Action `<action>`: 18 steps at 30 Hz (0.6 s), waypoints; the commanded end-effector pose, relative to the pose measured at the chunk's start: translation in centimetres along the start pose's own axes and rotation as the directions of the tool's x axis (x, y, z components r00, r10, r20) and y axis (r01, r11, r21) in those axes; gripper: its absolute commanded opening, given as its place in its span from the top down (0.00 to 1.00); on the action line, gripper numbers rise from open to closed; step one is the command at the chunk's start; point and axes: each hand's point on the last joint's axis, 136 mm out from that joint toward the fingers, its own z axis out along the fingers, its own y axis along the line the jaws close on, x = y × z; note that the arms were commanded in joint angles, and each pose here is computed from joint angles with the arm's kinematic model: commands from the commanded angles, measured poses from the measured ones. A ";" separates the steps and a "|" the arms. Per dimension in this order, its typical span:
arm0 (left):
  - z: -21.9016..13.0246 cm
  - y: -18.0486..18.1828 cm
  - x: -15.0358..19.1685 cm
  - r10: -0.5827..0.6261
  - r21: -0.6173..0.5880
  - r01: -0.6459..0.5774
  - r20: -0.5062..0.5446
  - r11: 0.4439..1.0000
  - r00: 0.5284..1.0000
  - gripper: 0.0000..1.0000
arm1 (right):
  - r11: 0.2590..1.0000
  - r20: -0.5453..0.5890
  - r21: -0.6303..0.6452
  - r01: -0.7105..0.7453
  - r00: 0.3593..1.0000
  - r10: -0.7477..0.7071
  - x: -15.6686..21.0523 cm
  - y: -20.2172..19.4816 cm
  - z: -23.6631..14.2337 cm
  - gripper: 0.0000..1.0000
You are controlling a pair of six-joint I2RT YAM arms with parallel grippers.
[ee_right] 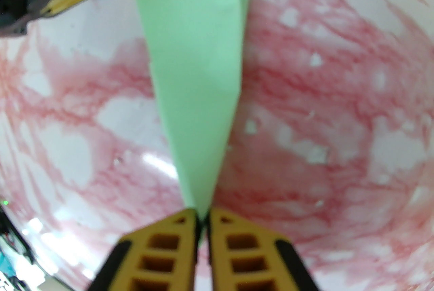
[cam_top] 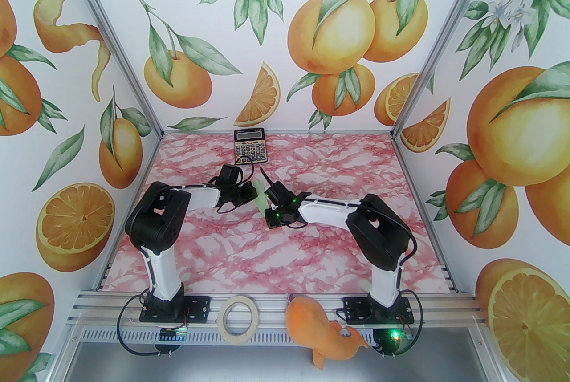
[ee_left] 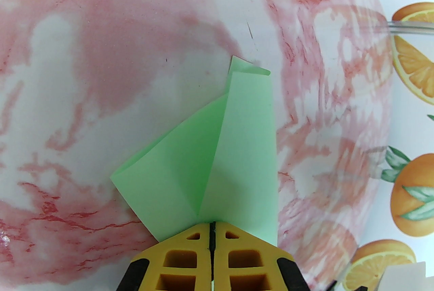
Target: Fold a paper plane with a square sheet of paper (fold left side to right side)
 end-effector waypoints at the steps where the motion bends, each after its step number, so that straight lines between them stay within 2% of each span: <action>1: 1.4 4.0 4.1 -0.049 -0.137 0.032 -0.126 0.990 0.991 0.94 | 0.998 -0.025 0.058 0.021 0.999 -0.020 0.5 -0.6 0.9 0.96; 3: 1.3 3.9 3.9 -0.049 -0.133 0.032 -0.122 0.991 0.991 0.93 | 0.997 -0.033 0.069 0.030 0.999 -0.028 0.7 -0.5 1.1 0.97; 6: 0.6 3.0 3.2 -0.041 -0.114 0.028 -0.107 0.993 0.993 0.86 | 0.995 -0.038 0.086 0.047 0.998 -0.044 0.9 -0.5 1.2 0.97; 9: -0.6 1.4 2.2 -0.023 -0.077 0.017 -0.080 0.997 0.997 0.69 | 0.994 -0.042 0.095 0.051 0.998 -0.047 1.1 -0.6 1.3 0.97; 11: -1.4 0.4 1.7 -0.013 -0.058 0.009 -0.065 0.998 0.998 0.63 | 0.993 -0.046 0.101 0.056 0.998 -0.052 1.2 -0.6 1.3 0.98; 18: -2.3 -0.7 2.3 0.003 -0.041 -0.006 -0.067 0.999 0.998 0.63 | 0.990 -0.048 0.119 0.071 0.997 -0.066 1.2 -0.5 1.4 0.98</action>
